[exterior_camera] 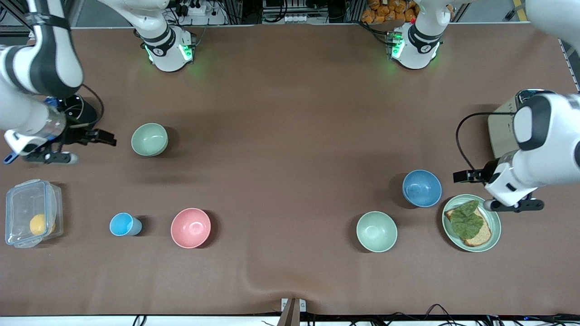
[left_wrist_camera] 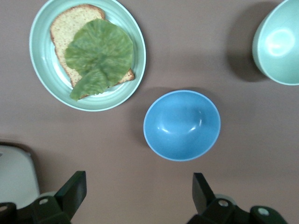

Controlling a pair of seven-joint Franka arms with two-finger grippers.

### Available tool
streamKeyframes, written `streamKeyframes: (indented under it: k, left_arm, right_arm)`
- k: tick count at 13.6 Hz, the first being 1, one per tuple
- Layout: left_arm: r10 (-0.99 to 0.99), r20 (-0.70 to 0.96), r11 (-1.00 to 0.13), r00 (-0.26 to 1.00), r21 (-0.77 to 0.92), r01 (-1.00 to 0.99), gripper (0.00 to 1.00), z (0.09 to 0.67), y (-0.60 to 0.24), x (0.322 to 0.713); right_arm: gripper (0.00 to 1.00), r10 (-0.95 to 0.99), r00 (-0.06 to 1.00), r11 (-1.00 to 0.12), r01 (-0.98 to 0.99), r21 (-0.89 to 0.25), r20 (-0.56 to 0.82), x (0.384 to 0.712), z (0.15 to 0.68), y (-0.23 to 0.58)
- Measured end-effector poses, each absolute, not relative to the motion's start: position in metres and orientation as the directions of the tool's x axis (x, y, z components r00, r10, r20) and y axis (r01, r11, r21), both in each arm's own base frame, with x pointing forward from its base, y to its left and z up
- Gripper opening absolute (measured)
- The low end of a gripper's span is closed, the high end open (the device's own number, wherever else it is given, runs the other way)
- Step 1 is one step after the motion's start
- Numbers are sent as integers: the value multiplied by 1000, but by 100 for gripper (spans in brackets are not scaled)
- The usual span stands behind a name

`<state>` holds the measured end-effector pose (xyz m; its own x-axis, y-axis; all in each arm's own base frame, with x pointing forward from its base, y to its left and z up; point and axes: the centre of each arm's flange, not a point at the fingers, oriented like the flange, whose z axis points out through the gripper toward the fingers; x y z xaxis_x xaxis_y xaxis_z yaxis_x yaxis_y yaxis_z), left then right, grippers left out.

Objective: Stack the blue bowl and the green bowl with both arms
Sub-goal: 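Reach the right gripper to the green bowl while the left gripper reaches the blue bowl, then grasp the green bowl with the right gripper while the left gripper grasps the blue bowl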

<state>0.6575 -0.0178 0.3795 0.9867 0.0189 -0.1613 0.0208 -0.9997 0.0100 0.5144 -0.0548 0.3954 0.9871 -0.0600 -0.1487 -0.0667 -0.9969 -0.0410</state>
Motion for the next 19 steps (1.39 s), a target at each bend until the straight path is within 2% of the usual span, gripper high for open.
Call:
streamKeyframes:
  k: [4, 10, 12, 13, 18, 19]
  left_arm:
    - [16, -178, -1000, 984, 18, 20, 100, 329, -20, 666]
    - [31, -113, -999, 993, 27, 35, 100, 271, -12, 661]
    - [38, -120, -999, 992, 28, 42, 100, 250, -8, 651]
    - [35, -132, -999, 991, 28, 40, 100, 241, -9, 647]
    - [27, -172, -999, 985, 31, 32, 100, 217, -15, 637]
    - [26, -180, -999, 983, 31, 32, 100, 212, -15, 636]
  right_arm:
    - [100, -9, 994, -999, -14, -42, -113, 493, 367, -57]
    - [100, 53, 999, -998, 52, -27, -14, 456, 304, -80]
    - [96, 59, 998, -998, 59, -12, 33, 447, 289, -77]
    - [89, 59, 997, -998, 59, -7, 49, 442, 280, -76]
    - [80, 58, 995, -998, 58, 2, 80, 427, 242, -74]
    - [70, 58, 995, -998, 58, 3, 83, 426, 236, -74]
